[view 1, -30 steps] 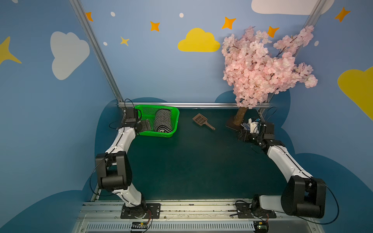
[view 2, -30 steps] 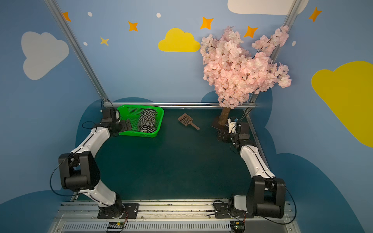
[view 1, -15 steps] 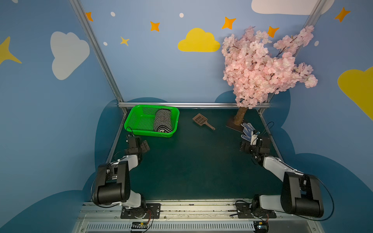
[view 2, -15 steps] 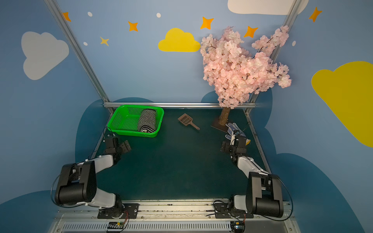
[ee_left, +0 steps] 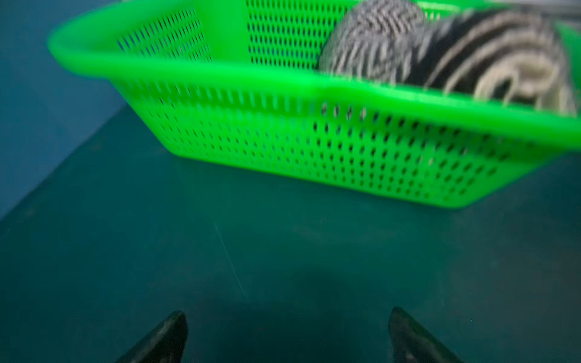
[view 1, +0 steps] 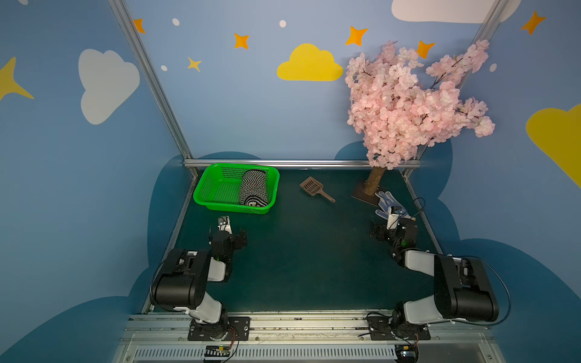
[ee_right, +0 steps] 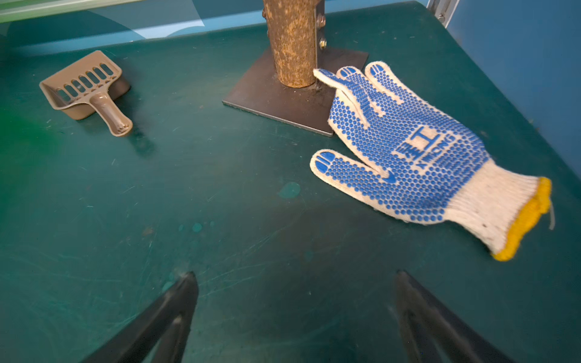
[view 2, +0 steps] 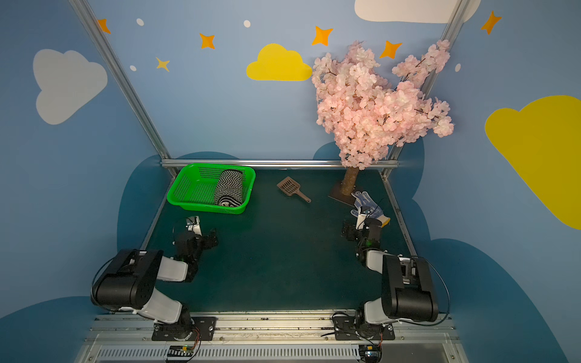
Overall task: Roll up the scarf and place it into the basket
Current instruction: Reset both arms
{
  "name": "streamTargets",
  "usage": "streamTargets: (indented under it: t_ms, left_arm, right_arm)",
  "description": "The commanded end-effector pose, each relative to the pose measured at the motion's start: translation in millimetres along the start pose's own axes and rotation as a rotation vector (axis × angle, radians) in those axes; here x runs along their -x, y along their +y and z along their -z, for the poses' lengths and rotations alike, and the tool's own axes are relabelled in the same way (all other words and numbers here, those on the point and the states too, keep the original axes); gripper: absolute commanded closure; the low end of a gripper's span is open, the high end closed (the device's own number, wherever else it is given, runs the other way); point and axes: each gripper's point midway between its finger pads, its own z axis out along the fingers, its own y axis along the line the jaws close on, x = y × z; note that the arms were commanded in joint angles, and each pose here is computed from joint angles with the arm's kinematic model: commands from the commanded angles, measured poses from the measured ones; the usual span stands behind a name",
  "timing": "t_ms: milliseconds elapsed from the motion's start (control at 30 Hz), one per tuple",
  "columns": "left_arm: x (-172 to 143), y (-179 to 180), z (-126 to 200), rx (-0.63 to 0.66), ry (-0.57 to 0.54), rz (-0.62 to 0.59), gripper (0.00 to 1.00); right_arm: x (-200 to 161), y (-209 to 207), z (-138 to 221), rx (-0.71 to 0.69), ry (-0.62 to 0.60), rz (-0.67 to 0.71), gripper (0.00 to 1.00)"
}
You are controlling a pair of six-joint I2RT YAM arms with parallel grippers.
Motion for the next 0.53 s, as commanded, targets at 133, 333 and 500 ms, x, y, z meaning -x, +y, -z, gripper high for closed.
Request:
streamTargets:
  t_ms: [133, 333, 500]
  left_arm:
    - [25.1, -10.4, -11.0, -0.004, -0.052, -0.063, 0.00]
    - [26.3, -9.9, -11.0, 0.004, -0.063, -0.062, 0.00]
    - [25.9, -10.0, -11.4, 0.004, -0.059, -0.063, 0.00]
  right_arm:
    - [17.8, 6.7, -1.2, -0.009, -0.057, 0.032, 0.04]
    - [18.0, 7.3, -1.0, -0.015, -0.058, 0.039, 0.04]
    - [17.0, 7.2, -1.2, -0.017, -0.042, 0.043, 0.04]
